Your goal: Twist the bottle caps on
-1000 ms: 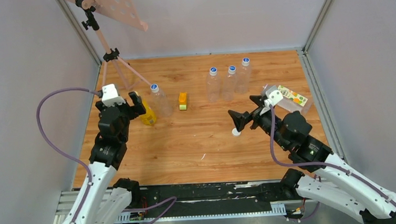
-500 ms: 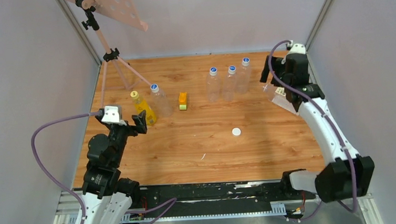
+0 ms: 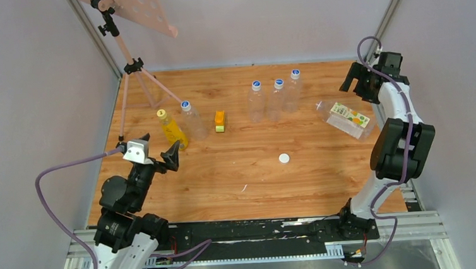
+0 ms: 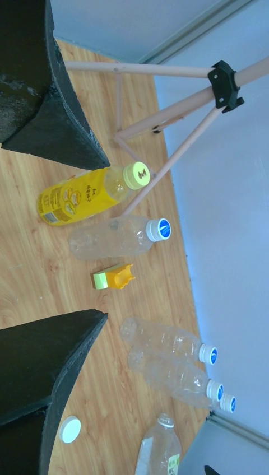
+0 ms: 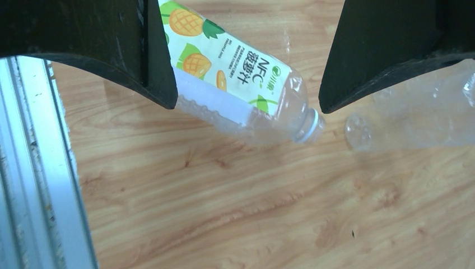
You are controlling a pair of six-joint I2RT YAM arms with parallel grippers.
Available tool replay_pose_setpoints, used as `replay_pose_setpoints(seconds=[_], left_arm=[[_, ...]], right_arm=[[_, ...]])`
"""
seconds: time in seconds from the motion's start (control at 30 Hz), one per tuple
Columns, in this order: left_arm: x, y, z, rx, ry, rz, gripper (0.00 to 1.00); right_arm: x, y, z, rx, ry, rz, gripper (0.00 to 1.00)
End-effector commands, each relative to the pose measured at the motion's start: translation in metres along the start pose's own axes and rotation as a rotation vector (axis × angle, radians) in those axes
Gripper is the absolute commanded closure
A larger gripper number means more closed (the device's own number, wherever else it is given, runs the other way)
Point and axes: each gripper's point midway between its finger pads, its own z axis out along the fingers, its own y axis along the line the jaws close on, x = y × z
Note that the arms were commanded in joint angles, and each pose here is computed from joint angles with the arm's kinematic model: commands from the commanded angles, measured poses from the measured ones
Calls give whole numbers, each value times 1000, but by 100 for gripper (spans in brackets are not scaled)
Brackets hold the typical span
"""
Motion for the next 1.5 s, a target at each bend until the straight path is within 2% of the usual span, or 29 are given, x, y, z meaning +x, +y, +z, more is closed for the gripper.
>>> replay_pose_setpoints(seconds=[0.0, 0.2, 0.47, 0.6, 0.7, 0.8, 0.93, 1.23, 1.47], left_arm=[[-6, -4, -4, 23, -33, 15, 0], [-11, -9, -8, 46, -57, -9, 0], [-14, -14, -12, 74, -58, -13, 0], [-12, -16, -12, 84, -51, -13, 0], [-12, -18, -13, 98, -51, -12, 0], [-12, -20, -12, 104, -47, -11, 0], [-10, -20, -12, 106, -34, -9, 0], [-2, -22, -7, 114, 16, -2, 0], [3, -25, -3, 129, 45, -5, 0]], right_arm=[[22, 3, 0, -109, 105, -17, 1], [64, 6, -3, -168, 243, 16, 6], [107, 21, -32, -174, 313, 72, 7], [137, 40, -46, -174, 395, 58, 7], [150, 46, -54, -116, 436, -20, 7], [140, 32, -54, 39, 390, -140, 5], [119, 27, -47, 112, 335, -149, 2], [91, 22, -23, 218, 255, -30, 0], [89, 10, 10, 325, 265, 115, 0]])
